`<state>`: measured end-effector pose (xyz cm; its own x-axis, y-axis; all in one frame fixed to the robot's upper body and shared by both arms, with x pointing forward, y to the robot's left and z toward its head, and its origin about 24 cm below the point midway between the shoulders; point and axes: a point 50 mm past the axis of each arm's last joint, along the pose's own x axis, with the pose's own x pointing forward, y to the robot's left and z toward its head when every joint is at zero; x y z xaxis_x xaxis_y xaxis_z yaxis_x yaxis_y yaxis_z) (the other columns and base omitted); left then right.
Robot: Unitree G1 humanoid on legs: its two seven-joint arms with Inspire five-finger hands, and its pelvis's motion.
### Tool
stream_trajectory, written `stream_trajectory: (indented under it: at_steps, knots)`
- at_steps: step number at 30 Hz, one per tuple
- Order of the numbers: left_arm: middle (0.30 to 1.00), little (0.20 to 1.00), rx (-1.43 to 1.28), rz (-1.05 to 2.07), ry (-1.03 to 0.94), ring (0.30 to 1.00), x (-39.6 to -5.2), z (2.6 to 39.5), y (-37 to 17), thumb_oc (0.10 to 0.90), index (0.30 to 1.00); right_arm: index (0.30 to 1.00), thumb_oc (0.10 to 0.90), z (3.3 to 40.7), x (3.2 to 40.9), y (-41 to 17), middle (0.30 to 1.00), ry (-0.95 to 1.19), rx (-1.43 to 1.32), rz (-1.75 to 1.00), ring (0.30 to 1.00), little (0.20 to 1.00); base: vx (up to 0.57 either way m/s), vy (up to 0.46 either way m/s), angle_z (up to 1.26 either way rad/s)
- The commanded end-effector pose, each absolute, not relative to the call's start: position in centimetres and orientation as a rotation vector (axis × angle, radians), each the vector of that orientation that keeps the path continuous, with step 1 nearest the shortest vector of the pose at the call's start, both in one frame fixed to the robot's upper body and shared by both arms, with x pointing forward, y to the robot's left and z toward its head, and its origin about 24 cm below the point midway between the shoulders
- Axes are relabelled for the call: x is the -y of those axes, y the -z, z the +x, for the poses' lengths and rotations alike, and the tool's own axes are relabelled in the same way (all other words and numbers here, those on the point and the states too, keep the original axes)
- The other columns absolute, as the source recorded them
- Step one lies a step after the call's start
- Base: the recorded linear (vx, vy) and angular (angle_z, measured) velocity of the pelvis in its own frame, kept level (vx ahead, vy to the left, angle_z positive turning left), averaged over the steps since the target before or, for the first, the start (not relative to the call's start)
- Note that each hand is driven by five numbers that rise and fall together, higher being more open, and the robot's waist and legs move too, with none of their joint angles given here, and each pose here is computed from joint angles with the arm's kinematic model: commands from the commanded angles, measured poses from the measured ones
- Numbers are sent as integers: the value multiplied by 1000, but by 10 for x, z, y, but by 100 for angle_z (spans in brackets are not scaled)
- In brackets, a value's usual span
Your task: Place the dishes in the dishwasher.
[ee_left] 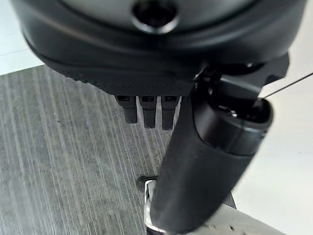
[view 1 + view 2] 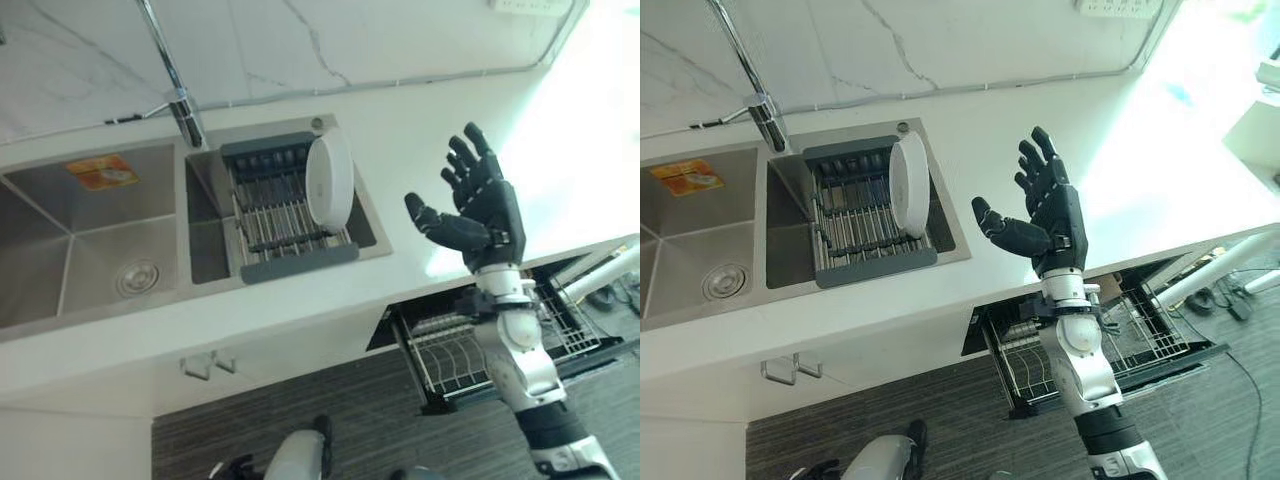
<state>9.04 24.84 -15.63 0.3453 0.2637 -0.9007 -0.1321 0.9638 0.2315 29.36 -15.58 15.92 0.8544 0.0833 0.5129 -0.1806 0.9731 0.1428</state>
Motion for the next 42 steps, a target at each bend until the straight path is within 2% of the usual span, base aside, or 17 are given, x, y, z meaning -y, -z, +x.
stream_trajectory:
  at_steps: [1,3,9,16,26,35,42]
  knots:
    - [900,900,-1214,103,-344,900,-256,79,157,800,900,900,800,282,162,-221,900,-184,853,199,900,900,-24,-84,-80]
    - [900,900,-1237,57,-360,900,-255,74,158,800,900,900,800,284,161,-222,900,-191,849,210,900,900,-6,-35,-25]
    - [900,900,-1298,146,-210,900,-236,60,166,800,900,900,800,288,155,-227,900,-156,823,227,900,900,14,17,0]
    - [900,900,-1323,189,-123,900,-232,60,167,800,900,900,800,300,143,-223,900,-188,750,260,900,900,37,53,10]
    - [900,900,-1350,212,-107,900,-233,56,168,800,900,900,800,307,136,-216,900,-192,693,277,900,900,43,9,4]
    - [900,900,-1326,254,-110,900,-245,71,162,800,900,900,800,316,123,-249,900,-177,764,288,900,900,9,0,7]
    - [900,900,-1335,260,-105,900,-245,70,162,800,900,900,800,321,123,-256,900,-164,770,288,900,900,27,27,7]
